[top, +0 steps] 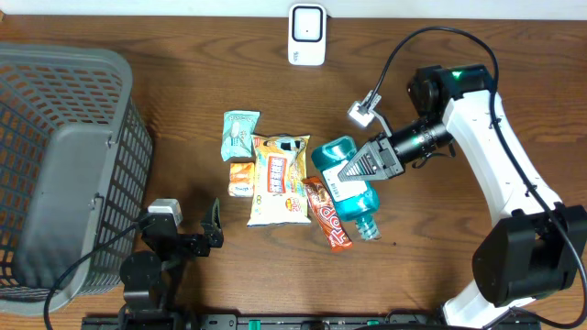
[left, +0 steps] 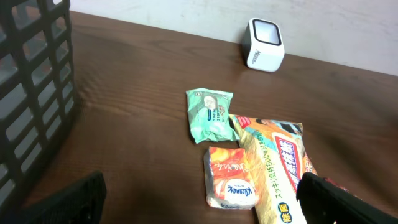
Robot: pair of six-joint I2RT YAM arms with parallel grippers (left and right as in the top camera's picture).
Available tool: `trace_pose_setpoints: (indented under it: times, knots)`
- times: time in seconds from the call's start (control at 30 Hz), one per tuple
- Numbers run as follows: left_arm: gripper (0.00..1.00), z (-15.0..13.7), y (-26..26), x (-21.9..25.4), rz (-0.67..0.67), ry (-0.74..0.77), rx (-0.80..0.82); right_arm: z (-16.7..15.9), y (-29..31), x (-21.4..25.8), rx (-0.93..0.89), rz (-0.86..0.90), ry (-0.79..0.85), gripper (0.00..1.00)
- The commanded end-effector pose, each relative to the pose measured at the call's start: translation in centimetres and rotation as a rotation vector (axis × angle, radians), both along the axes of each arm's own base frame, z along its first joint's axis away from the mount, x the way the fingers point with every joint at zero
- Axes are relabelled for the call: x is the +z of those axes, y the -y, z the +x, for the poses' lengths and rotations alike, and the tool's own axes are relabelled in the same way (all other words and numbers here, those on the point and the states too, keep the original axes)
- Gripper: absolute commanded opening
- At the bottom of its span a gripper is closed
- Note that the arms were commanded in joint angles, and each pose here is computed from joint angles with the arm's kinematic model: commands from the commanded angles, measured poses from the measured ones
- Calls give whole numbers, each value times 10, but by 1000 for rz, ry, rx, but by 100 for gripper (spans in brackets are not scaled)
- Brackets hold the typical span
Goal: Scan the item barcode
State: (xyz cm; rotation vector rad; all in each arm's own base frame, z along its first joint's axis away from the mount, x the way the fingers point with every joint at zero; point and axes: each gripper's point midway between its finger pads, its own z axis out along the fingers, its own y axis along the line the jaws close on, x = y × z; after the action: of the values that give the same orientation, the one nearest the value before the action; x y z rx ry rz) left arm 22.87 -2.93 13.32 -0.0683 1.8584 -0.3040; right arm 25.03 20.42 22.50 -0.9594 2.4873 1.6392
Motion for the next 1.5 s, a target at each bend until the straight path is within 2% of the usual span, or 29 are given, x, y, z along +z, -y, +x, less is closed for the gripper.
trace_pose_setpoints:
  times: [0.0, 0.27, 0.47, 0.57, 0.73, 0.9, 1.37, 1.47]
  knots:
    - [98, -2, 2, -12, -15, -38, -10, -3, -8, 19, -8, 76, 18, 1]
    - [98, -2, 2, -12, -15, -38, -10, -3, -9, 19, -14, 69, 4, 1]
    - [98, -2, 2, -12, -15, -38, -10, 11, -12, 14, -66, 44, -10, 1]
    - [98, -2, 2, -12, -15, -38, -10, 27, -10, 0, -121, -45, -6, 1]
    - [98, -2, 2, -12, -15, -38, -10, 66, -2, -34, -242, -281, 100, 1]
    - [98, -2, 2, -12, -15, -38, -10, 76, -16, -32, -232, -258, 178, 1]
    - [98, -2, 2, -12, -15, -38, -10, 77, -13, -38, -235, -307, 200, 1]
    - [98, -2, 2, -12, -15, -38, -10, 73, -20, -31, -220, -248, 175, 1]
